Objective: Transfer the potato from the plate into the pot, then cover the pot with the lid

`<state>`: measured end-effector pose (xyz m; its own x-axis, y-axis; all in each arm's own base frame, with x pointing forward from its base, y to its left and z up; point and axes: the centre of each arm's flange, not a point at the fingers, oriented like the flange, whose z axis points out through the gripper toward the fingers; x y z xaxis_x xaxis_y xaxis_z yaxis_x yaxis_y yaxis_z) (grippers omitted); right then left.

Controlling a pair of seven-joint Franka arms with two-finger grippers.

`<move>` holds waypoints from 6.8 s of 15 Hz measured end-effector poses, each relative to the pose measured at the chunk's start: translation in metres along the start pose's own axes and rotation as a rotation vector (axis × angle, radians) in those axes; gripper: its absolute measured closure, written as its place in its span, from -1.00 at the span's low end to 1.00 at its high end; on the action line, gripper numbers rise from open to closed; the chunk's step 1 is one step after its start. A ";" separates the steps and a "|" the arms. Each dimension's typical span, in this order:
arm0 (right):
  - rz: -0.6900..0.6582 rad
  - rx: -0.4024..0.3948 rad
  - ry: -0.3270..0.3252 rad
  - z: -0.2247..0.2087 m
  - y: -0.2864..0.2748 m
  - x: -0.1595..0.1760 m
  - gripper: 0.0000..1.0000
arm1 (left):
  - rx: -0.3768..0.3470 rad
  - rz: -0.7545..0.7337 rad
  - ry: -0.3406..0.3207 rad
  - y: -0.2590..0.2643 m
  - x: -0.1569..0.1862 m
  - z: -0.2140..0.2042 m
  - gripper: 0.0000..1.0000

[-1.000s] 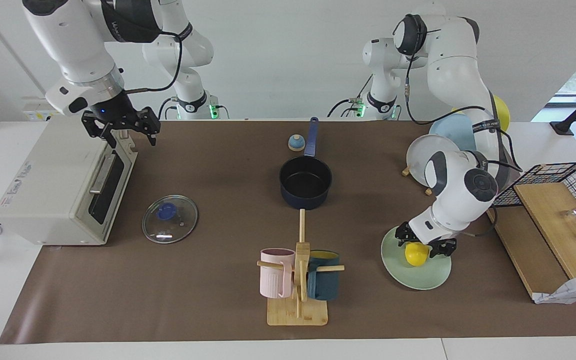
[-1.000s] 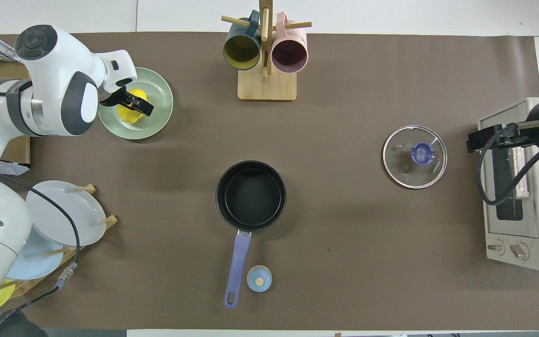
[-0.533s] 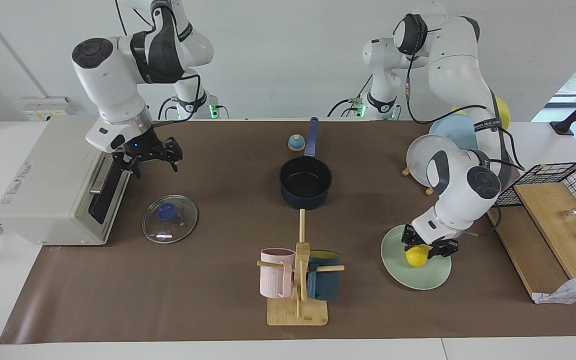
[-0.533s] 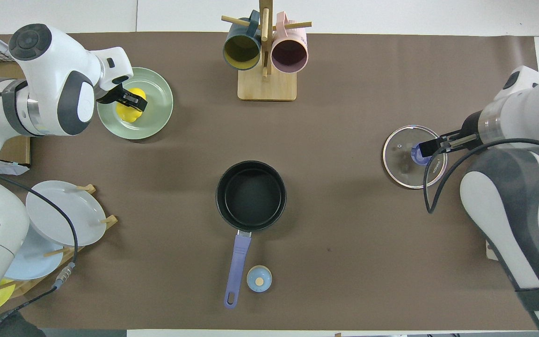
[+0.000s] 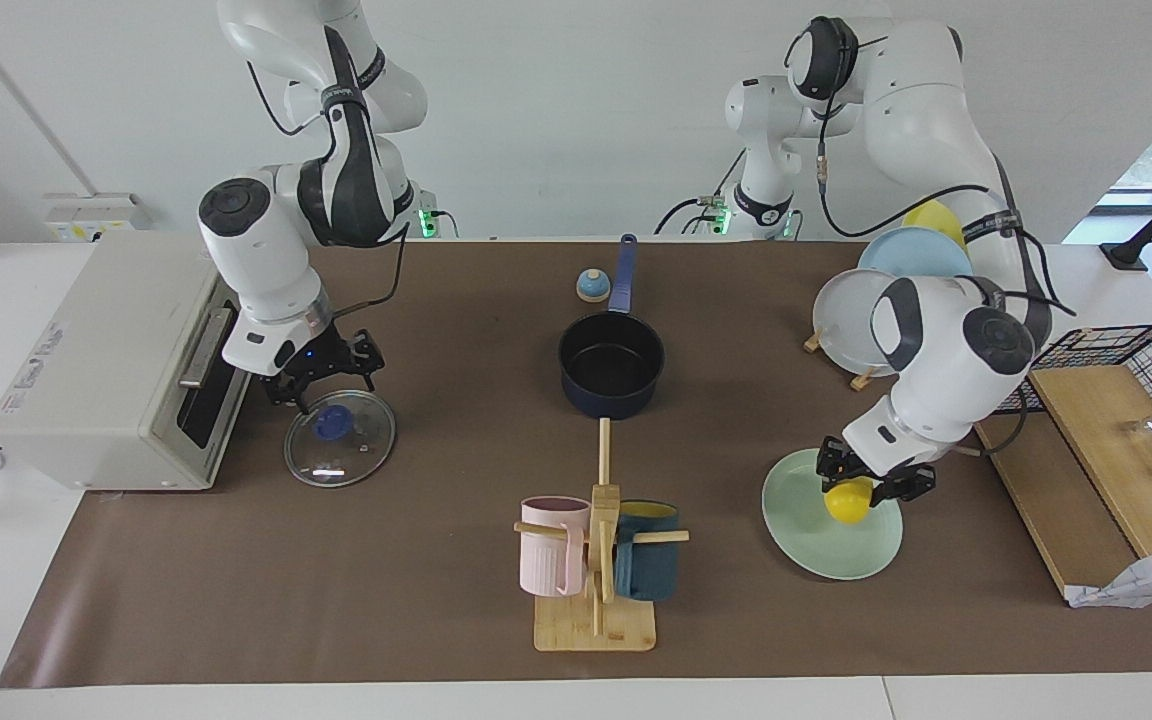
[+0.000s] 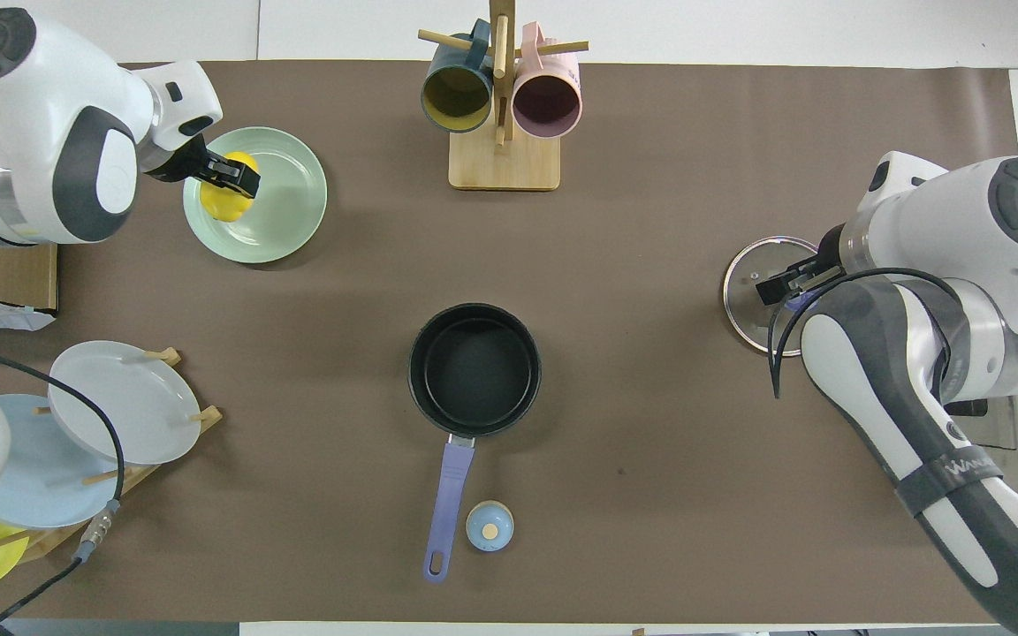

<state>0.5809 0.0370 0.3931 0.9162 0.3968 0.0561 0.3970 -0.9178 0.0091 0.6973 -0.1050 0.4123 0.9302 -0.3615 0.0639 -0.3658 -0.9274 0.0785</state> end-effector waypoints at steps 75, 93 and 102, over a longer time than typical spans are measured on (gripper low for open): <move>0.328 0.082 -0.020 -0.092 -0.388 0.051 -0.32 | 0.053 -0.248 -0.033 0.062 -0.158 -0.239 -1.00; 0.278 0.019 0.003 -0.034 -0.403 0.063 -0.32 | 0.062 -0.242 -0.066 0.063 -0.153 -0.233 -1.00; 0.270 0.015 -0.013 -0.013 -0.407 0.066 -0.32 | 0.086 -0.259 -0.039 0.049 -0.151 -0.234 -1.00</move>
<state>0.4788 0.4364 0.4062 0.9896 0.1377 0.0415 0.1385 -0.9902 -0.0190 0.5311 -0.0736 0.6395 0.9934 -0.1134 0.0143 -0.1135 -0.9935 0.0025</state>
